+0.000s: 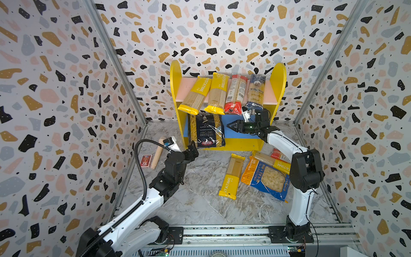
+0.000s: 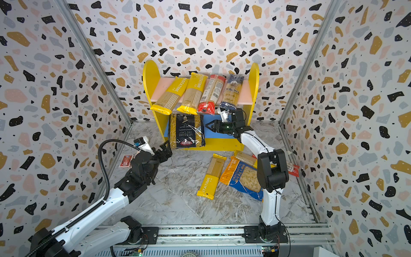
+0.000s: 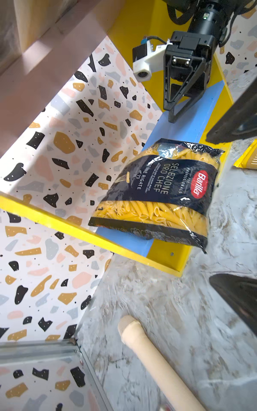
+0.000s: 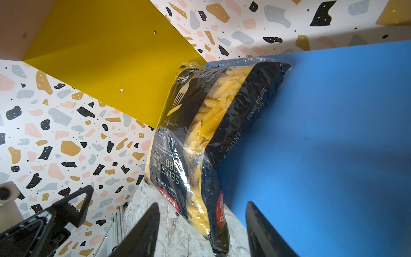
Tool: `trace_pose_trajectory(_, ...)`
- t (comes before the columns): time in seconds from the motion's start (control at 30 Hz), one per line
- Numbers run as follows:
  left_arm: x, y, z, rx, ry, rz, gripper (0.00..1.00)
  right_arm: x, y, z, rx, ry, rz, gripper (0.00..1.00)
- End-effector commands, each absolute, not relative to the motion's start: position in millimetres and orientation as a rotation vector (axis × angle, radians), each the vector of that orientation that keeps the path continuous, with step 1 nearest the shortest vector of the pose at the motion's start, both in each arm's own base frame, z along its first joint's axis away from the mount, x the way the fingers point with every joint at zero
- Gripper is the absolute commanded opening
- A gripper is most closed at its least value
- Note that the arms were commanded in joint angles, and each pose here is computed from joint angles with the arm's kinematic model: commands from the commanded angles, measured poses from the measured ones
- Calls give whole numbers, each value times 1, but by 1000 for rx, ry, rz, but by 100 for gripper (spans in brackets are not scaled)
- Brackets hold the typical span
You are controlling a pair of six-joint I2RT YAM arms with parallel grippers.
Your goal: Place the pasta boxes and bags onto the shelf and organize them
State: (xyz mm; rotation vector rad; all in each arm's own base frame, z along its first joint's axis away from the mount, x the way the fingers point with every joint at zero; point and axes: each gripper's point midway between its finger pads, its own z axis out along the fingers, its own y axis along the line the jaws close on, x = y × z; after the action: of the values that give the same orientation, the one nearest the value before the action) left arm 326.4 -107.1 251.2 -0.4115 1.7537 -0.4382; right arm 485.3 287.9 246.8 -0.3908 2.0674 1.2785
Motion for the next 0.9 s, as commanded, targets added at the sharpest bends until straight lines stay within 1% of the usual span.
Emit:
trace_pose_trajectory(0.0,315,-102,199,-456,1858,-430,92,486,294,268,-432,2009,1287,62)
trace_pose_trajectory(0.1,317,-109,181,-448,1875,-469,92,485,301,271,-448,2003,1306,63)
trace_pose_trajectory(0.3,330,-126,165,-404,1873,-514,92,488,310,276,-464,1999,1303,64)
trace_pose_trajectory(0.7,383,-162,162,-362,1838,-539,93,502,313,269,-459,2016,1306,65)
trace_pose_trajectory(0.87,403,-168,167,-351,1814,-502,92,507,310,265,-458,2021,1312,65)
